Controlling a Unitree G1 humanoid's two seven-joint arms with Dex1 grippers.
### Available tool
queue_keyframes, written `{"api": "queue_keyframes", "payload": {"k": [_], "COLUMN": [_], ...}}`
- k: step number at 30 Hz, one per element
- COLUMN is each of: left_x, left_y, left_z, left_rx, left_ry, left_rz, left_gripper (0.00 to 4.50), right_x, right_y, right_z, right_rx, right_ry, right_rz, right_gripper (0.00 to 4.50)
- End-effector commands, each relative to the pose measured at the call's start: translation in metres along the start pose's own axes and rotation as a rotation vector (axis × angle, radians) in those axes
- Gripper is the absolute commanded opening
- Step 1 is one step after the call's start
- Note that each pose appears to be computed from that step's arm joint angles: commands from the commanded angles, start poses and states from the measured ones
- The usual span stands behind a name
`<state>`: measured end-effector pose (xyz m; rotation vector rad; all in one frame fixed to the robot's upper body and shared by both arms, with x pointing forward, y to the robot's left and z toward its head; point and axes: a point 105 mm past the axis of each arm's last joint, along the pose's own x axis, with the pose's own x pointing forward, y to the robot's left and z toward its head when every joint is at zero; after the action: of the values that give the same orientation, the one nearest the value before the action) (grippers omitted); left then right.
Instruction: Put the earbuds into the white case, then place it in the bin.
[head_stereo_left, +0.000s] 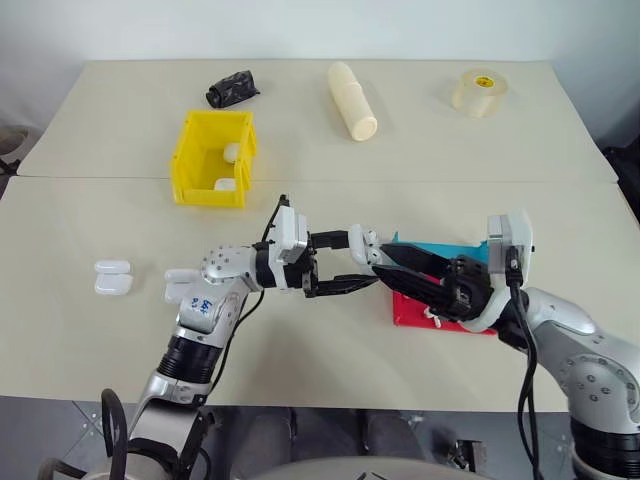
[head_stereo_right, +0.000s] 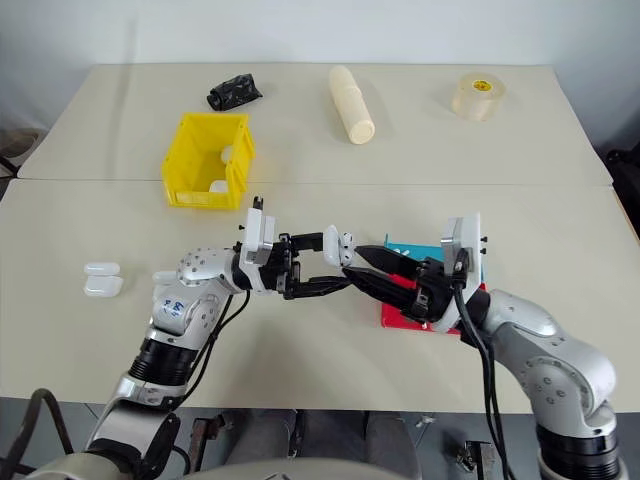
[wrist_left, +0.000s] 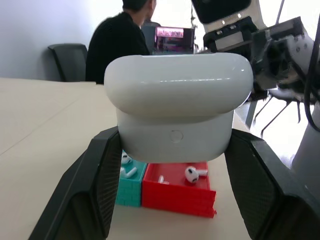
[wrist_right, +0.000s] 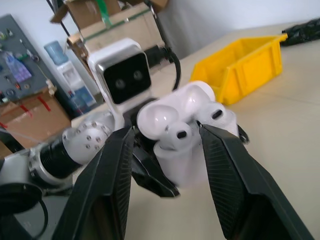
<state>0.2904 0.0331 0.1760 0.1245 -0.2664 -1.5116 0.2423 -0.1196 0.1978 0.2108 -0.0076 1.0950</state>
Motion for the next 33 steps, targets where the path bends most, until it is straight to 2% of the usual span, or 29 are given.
{"api": "queue_keyframes", "payload": {"k": [1,5,6,7,10,18,26,33], "left_x": [-0.001,-0.007,-0.008,-0.009,-0.005,0.008,0.005,-0.006], "left_y": [0.017,0.024,0.023,0.023,0.018,0.008,0.008,0.002], "left_z": [0.003,-0.013,-0.016,-0.02,-0.024,-0.021,-0.009,0.008], "left_rx": [0.117,0.199,0.212,0.225,0.238,0.215,0.21,0.147], "left_ry": [0.151,0.374,0.404,0.456,0.495,0.473,0.405,0.257], "left_rz": [0.053,0.0,-0.021,-0.035,-0.072,-0.088,-0.053,-0.014], "left_gripper": [2.78,2.78,2.78,2.78,2.78,2.78,2.78,2.78], "right_x": [-0.005,0.005,0.006,0.011,0.025,0.049,0.032,-0.006], "right_y": [0.002,0.007,0.008,0.01,0.017,0.01,-0.006,-0.029], "right_z": [0.02,0.027,0.026,0.023,0.017,-0.004,-0.019,-0.016], "right_rx": [-0.089,-0.146,-0.153,-0.164,-0.186,-0.181,-0.195,-0.152], "right_ry": [-0.001,0.032,0.043,0.071,0.118,0.226,0.338,0.33], "right_rz": [0.009,0.05,0.057,0.074,0.12,0.111,0.052,-0.062], "right_gripper": [1.57,0.18,0.04,0.04,0.04,0.04,0.04,0.04]}}
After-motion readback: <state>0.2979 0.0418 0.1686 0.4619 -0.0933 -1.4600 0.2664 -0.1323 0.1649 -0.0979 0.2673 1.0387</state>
